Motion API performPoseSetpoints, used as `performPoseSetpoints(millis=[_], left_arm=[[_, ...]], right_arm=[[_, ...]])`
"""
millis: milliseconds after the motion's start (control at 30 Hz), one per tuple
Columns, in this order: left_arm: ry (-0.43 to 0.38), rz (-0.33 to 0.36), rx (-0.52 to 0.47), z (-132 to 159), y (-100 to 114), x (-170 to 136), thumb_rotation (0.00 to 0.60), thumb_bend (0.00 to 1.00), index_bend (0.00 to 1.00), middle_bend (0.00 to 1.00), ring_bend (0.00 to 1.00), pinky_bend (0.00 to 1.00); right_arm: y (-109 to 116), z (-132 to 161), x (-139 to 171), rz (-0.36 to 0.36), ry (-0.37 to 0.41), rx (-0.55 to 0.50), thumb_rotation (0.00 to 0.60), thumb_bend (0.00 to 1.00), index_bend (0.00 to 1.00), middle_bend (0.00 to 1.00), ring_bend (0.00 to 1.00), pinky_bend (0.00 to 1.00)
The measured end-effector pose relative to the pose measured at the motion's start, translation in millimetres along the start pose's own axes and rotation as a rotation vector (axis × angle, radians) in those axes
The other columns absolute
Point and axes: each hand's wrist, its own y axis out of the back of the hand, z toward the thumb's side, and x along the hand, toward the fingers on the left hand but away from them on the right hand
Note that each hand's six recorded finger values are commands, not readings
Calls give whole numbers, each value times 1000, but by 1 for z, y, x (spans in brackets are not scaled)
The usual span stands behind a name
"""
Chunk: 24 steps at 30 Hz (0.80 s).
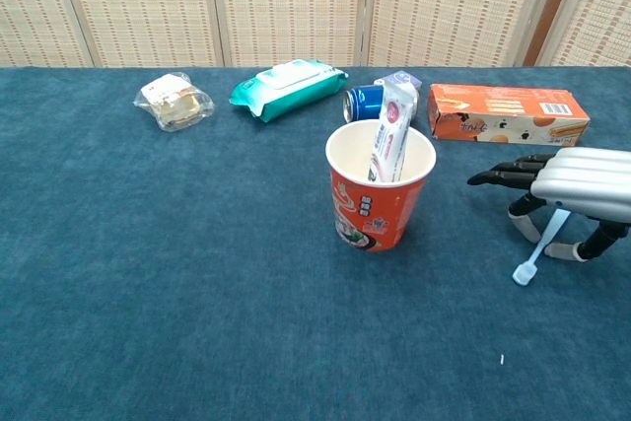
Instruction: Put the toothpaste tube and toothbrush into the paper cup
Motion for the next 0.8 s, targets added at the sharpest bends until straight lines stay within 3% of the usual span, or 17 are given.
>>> performPoseSetpoints(millis=[800], left_arm=[[0, -11, 11, 1, -3, 1, 600, 0, 154, 267, 91, 0]], right_arm=[[25, 2, 18, -98, -30, -117, 600, 294, 592, 0, 0, 139]])
